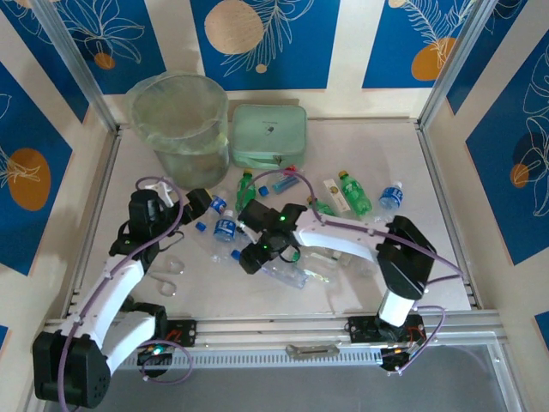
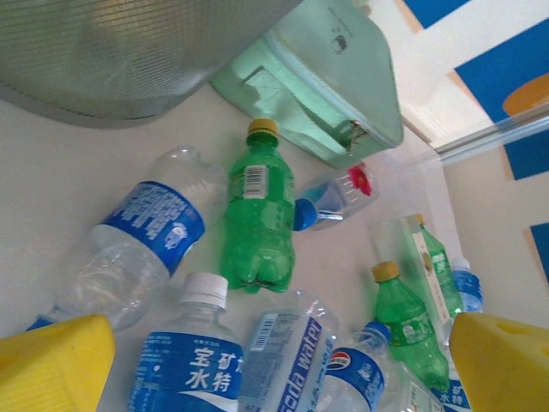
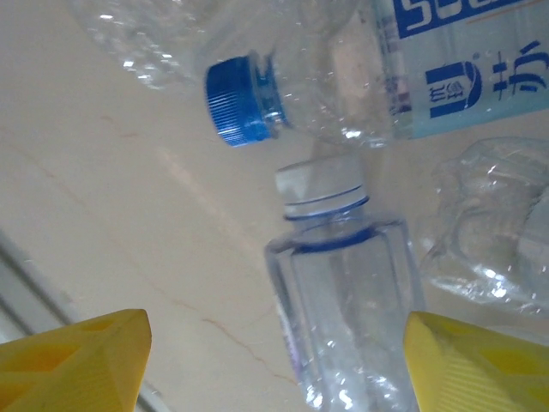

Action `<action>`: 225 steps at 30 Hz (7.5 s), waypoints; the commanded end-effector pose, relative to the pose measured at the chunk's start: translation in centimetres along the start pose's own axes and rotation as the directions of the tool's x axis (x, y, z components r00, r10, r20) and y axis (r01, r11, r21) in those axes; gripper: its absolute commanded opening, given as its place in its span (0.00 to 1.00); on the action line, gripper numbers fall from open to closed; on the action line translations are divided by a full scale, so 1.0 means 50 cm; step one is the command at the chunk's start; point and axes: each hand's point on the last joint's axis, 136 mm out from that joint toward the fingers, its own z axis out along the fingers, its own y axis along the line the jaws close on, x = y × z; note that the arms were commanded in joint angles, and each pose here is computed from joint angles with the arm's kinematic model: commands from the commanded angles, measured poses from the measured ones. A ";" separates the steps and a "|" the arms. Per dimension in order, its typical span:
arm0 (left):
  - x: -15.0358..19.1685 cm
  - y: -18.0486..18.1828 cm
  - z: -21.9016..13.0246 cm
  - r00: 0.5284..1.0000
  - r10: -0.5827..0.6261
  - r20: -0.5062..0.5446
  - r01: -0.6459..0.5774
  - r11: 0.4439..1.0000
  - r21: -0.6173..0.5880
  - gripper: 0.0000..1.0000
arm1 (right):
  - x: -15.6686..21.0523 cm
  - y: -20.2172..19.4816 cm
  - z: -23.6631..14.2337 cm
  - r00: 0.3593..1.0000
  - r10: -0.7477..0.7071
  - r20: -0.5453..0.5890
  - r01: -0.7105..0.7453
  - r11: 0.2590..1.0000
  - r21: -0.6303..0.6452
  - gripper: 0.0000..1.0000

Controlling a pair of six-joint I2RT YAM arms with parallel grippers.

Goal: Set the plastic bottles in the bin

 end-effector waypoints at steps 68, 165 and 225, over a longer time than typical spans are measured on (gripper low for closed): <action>0.164 -0.307 0.068 0.929 0.348 -0.129 -0.267 0.868 0.419 1.00 | -0.116 -0.315 -0.280 0.369 0.829 0.420 -0.672 0.550 -0.496 0.48; -0.408 -0.082 0.140 0.931 0.360 -0.062 -0.365 0.910 -0.196 0.64 | -0.049 -0.345 -0.353 0.498 0.723 0.479 -0.610 0.684 -0.400 0.99; 0.146 -0.359 0.097 0.922 0.387 -0.027 -0.349 0.857 0.378 1.00 | 0.354 -0.494 -0.147 0.336 0.895 0.294 -0.940 0.299 0.164 0.74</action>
